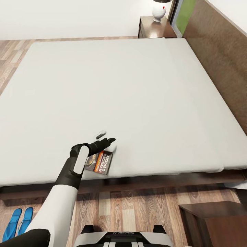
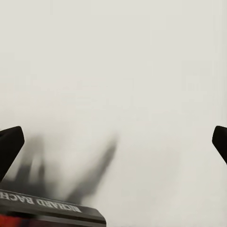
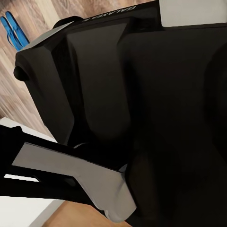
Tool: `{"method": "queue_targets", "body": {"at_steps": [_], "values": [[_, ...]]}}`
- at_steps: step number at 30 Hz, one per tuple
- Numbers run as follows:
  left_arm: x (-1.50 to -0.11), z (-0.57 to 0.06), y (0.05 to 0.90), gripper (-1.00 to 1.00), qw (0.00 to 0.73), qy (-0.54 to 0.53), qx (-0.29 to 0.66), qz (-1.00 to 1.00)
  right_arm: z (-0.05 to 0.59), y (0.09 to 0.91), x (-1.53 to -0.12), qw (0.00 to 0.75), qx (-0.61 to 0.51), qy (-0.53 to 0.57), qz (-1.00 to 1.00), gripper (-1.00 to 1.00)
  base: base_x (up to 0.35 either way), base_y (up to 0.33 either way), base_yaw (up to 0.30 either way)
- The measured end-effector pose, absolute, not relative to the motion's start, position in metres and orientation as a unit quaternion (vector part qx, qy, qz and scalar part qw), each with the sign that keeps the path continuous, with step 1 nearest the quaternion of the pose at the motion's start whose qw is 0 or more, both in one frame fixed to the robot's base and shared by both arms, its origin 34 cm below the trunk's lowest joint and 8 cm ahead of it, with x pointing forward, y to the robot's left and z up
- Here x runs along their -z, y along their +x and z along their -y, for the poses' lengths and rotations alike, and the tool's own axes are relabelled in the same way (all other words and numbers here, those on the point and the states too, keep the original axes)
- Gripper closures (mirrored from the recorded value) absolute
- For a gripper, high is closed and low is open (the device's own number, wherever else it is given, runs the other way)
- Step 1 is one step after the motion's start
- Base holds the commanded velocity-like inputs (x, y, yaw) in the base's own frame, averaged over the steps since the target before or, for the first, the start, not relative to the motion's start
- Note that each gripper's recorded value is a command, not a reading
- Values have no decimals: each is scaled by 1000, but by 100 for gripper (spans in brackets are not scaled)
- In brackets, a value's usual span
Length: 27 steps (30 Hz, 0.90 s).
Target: In the bedroom, move the book from the bed onto either nightstand, and place the two sandals side by side next to the bed.
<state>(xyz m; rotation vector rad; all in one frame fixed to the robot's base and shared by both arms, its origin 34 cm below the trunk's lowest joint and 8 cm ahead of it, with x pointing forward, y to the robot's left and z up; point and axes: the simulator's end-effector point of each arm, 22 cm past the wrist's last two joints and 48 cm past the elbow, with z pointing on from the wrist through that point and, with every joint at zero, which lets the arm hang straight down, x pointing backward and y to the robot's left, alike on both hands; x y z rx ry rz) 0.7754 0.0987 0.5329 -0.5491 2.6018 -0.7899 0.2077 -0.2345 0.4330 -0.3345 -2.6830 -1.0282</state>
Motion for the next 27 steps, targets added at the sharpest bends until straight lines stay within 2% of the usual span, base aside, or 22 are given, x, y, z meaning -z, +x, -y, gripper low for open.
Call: {"method": "queue_targets", "body": {"at_steps": [6, 13, 27], "values": [[-533, -99, 775, -100, 183, -195, 280, -922, 235, 208, -433, 124, 353, -115, 920, -100, -6, 0, 0], [-533, -99, 775, -100, 183, -194, 280, -922, 234, 208, -433, 124, 353, -115, 920, -100, -132, 0, 0], [-532, -99, 774, -100, 181, -195, 279, -923, 235, 208, -433, 124, 352, -115, 921, -100, -7, 0, 0]]}}
